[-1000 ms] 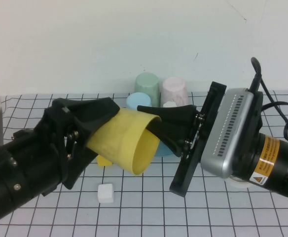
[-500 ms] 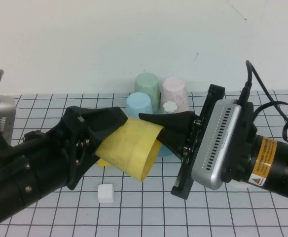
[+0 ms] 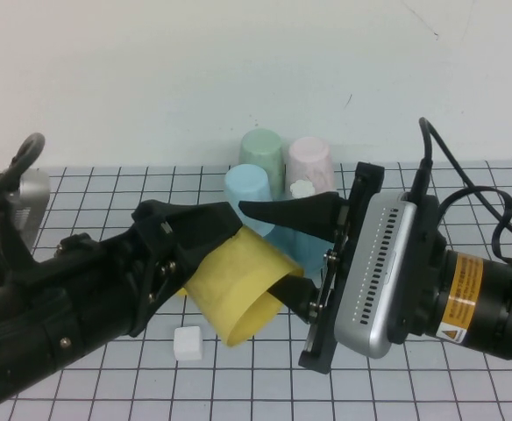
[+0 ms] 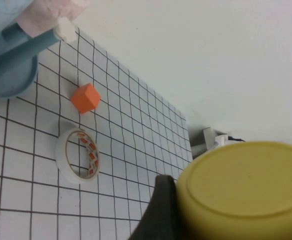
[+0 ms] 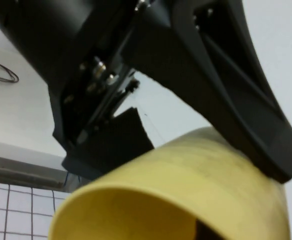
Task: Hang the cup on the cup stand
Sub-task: Adjust the cup with two arms
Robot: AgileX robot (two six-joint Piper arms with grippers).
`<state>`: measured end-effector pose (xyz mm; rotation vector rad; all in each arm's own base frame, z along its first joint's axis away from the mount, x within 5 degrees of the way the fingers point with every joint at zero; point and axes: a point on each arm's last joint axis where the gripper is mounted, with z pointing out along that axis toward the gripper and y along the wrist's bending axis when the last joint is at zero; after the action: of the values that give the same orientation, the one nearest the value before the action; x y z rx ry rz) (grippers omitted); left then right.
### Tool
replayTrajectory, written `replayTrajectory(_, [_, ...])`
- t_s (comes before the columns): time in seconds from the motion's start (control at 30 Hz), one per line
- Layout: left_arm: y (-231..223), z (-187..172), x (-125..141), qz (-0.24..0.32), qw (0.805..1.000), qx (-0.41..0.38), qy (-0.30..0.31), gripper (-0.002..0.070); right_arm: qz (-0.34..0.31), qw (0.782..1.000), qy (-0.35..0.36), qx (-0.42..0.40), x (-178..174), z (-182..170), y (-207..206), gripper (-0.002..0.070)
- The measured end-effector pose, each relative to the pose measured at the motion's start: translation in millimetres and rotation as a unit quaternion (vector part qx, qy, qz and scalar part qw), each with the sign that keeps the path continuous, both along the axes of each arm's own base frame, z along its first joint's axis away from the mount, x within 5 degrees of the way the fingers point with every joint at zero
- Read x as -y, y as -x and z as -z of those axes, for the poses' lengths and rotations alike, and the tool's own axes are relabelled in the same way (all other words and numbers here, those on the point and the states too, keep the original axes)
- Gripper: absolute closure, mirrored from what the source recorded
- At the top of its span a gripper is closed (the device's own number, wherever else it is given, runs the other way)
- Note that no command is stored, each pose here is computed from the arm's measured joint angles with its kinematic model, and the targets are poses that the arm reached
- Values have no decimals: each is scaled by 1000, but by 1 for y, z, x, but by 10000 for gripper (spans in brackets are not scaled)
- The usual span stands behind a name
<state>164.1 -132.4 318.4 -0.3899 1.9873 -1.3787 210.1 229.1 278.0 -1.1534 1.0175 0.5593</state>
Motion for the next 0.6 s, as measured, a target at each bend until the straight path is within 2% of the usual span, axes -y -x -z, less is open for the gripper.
replayTrajectory(0.17, [-1, -1, -1, -2, 1000, 20, -19, 81, 8, 1000, 7, -9, 0, 2, -1, 265])
replayTrajectory(0.33, [-3, -13, 0, 1, 997, 64, -40, 114, 14, 1000, 7, -16, 1, 2, -3, 260])
replayTrajectory(0.6, [-4, -27, 1, 8, 992, 109, -57, 120, 25, 999, 0, -27, 2, 2, -4, 259])
